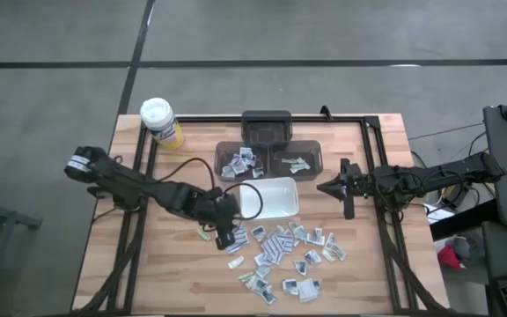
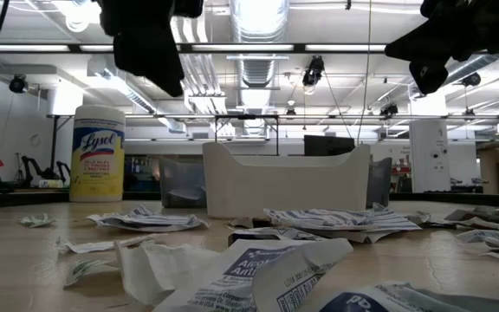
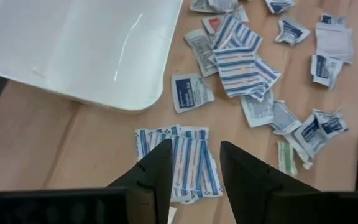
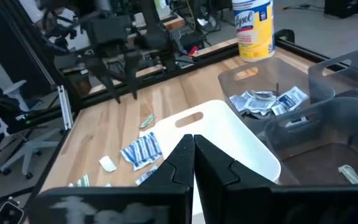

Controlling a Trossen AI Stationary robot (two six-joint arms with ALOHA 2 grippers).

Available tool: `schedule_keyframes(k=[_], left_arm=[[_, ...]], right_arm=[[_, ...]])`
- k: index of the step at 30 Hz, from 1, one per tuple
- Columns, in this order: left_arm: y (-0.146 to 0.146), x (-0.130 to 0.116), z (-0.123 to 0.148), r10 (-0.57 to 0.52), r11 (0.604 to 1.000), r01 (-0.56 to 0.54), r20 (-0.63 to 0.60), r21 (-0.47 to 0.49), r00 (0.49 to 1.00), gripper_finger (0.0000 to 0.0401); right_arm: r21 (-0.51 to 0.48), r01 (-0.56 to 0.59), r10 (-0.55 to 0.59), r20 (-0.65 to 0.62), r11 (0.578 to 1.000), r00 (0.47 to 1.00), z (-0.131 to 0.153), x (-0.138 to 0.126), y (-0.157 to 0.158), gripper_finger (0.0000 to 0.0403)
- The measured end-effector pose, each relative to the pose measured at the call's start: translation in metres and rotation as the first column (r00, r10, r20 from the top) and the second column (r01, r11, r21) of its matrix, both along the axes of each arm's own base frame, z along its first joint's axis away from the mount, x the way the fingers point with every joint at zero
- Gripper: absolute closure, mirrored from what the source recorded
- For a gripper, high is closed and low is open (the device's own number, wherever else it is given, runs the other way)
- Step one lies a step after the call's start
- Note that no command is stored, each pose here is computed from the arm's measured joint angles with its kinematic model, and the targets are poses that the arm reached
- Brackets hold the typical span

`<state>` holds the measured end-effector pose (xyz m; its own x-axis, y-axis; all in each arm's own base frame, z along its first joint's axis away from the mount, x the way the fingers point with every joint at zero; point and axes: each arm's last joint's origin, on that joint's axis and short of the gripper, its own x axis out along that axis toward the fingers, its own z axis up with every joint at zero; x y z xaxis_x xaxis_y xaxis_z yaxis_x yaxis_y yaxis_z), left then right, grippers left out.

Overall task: Pick & Place First Aid Supplies
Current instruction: Put the alcohol pad into the bottom left black bin

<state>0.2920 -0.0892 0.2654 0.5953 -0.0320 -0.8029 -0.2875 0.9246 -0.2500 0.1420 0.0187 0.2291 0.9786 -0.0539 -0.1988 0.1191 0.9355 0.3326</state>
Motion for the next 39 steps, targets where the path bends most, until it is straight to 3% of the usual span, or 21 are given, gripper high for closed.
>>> schedule_keyframes(k=[5,11,15,23,29,36,39], left_arm=[[0.001,-0.003,-0.021,-0.009,1.0,0.009,0.008,-0.018,1.0,0.0275],[0.003,-0.014,-0.042,-0.002,0.999,0.0,-0.054,-0.042,0.999,0.0275],[0.007,-0.023,-0.04,-0.014,0.999,0.013,-0.027,-0.038,1.0,0.0275],[0.021,-0.06,-0.027,-0.008,1.0,0.008,0.078,0.006,0.997,0.0275],[0.033,-0.098,-0.025,0.017,1.0,-0.013,0.173,-0.021,0.985,0.0275],[0.045,-0.134,-0.03,0.008,0.999,0.004,0.284,-0.04,0.959,0.0275],[0.049,-0.146,-0.034,-0.01,0.999,0.02,0.315,-0.029,0.949,0.0275]], right_arm=[[0.003,0.001,-0.001,0.003,1.0,1.0,0.0,0.0,0.0,0.0394],[0.131,0.02,-0.026,0.044,0.991,0.999,0.004,0.001,0.0,0.0394],[0.154,0.004,-0.017,0.082,0.988,0.997,0.007,0.001,0.001,0.0394],[0.097,-0.032,0.012,0.201,0.995,0.98,0.019,0.008,0.002,0.0394],[0.067,-0.066,0.054,0.161,0.996,0.985,0.031,0.024,0.007,0.0394],[0.029,-0.22,0.215,0.126,0.975,0.969,0.057,0.054,0.023,0.0394],[0.037,-0.251,0.249,0.043,0.967,0.967,0.065,0.063,0.032,0.0394]])
